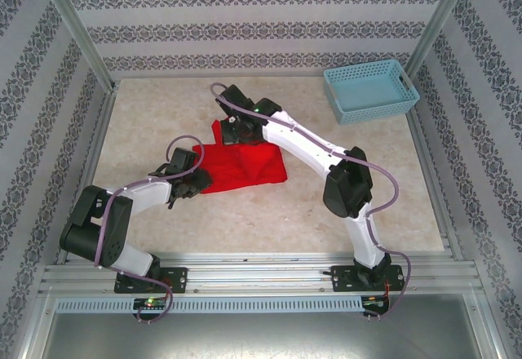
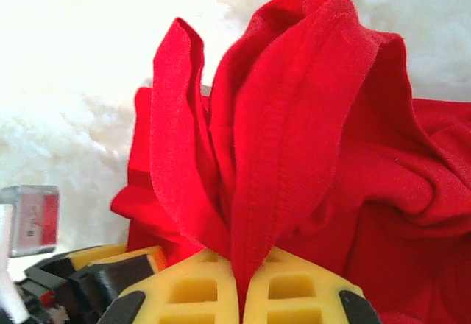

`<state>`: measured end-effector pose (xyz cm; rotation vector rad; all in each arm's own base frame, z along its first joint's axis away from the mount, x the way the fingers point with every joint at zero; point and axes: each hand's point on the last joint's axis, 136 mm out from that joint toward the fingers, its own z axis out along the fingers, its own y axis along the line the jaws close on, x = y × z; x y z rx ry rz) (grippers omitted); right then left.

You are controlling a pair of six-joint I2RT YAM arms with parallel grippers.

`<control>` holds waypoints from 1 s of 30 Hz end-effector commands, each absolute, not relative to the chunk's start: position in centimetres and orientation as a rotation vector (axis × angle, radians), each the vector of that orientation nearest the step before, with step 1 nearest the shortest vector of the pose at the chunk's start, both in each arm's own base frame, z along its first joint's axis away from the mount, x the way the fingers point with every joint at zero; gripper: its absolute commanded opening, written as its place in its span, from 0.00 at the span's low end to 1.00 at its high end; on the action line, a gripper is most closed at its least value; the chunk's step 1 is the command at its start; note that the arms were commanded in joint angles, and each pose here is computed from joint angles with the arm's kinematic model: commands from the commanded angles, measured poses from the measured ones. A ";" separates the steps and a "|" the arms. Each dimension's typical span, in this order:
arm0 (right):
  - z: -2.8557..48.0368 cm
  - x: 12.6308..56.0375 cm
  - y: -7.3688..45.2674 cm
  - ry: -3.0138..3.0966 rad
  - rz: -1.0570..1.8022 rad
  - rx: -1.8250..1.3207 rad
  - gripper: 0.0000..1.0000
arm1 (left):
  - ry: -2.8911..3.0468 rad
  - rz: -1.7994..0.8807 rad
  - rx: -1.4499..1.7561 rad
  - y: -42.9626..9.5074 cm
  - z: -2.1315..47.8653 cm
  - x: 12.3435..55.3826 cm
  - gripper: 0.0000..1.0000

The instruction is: Fold the inside-out t-shirt

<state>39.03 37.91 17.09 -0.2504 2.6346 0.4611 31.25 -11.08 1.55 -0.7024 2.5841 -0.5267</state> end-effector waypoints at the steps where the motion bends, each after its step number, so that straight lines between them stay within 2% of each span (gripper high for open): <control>1: 18.5 39.5 39.7 2.603 0.549 -0.221 0.00 | 2.679 -0.623 -0.717 -12.8 -1.2 29.2 0.37; 11: 15.5 40.6 40.2 2.644 0.478 -0.221 0.00 | 2.659 -0.614 -0.710 -12.4 -0.3 28.9 0.37; 14: 15.6 40.4 41.6 2.653 0.550 -0.264 0.21 | 2.631 -0.594 -0.724 -11.8 0.5 28.7 0.39; 17: 17.1 39.5 43.3 2.646 0.658 -0.327 0.38 | 2.574 -0.517 -0.757 -10.2 1.7 28.1 0.44; 19: 18.9 38.5 44.0 2.623 0.712 -0.379 0.46 | 2.528 -0.444 -0.783 -8.7 2.8 27.5 0.48; 22: 22.3 37.6 42.9 2.561 0.704 -0.412 0.51 | 2.465 -0.374 -0.770 -7.1 5.3 27.1 0.50; 25: 23.9 38.2 39.1 2.488 0.574 -0.368 0.55 | 2.458 -0.354 -0.664 -7.3 8.1 27.5 0.55; 30: 21.6 40.2 31.7 2.486 0.504 -0.193 0.56 | 2.477 -0.257 -0.359 -10.8 12.7 29.5 0.66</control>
